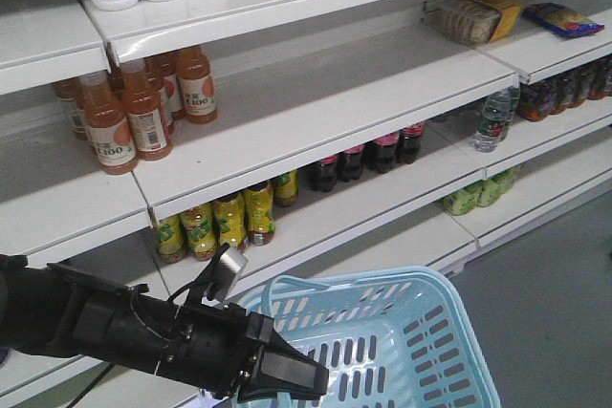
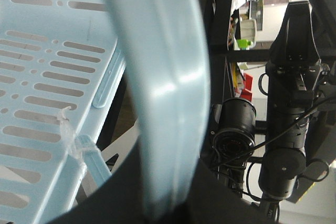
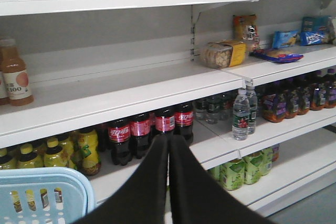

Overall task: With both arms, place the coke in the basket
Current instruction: 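Turn the base away from the shelf carrying the basket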

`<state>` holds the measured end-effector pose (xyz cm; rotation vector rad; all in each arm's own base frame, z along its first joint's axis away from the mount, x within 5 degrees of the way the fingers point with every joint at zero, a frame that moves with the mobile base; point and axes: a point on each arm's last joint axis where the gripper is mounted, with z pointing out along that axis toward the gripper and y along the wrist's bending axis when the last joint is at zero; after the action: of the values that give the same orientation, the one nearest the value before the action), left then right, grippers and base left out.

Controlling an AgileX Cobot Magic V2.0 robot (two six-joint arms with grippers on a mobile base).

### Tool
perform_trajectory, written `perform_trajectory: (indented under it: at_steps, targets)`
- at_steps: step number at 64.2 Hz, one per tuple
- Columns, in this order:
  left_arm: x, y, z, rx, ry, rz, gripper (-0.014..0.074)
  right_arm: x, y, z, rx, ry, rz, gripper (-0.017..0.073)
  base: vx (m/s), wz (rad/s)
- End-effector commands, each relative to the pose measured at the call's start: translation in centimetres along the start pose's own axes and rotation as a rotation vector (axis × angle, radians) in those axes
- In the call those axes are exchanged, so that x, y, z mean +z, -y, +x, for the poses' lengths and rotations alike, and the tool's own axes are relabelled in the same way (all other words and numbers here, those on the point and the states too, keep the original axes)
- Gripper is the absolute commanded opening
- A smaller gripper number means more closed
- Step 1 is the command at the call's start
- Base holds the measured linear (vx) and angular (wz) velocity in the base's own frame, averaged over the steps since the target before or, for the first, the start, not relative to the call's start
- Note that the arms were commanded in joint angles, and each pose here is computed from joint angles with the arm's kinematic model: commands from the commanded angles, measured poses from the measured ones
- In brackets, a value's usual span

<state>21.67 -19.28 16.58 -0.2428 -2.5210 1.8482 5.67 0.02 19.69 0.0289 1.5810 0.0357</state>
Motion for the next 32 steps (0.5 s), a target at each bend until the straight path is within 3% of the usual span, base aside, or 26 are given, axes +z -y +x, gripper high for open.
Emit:
perform_trajectory:
  at_steps: [1,32]
  targets:
    - [-0.56,2.49,-0.31,0.034,0.036,0.135,-0.0008,-0.07,0.00,-0.21,-0.014,0.070,-0.001,-0.0009,-0.01,-0.30]
    - [-0.56,2.49,-0.31,0.034,0.036,0.135,-0.0007,-0.07,0.00,-0.21,-0.014,0.070,-0.001,-0.0009,-0.02,-0.27]
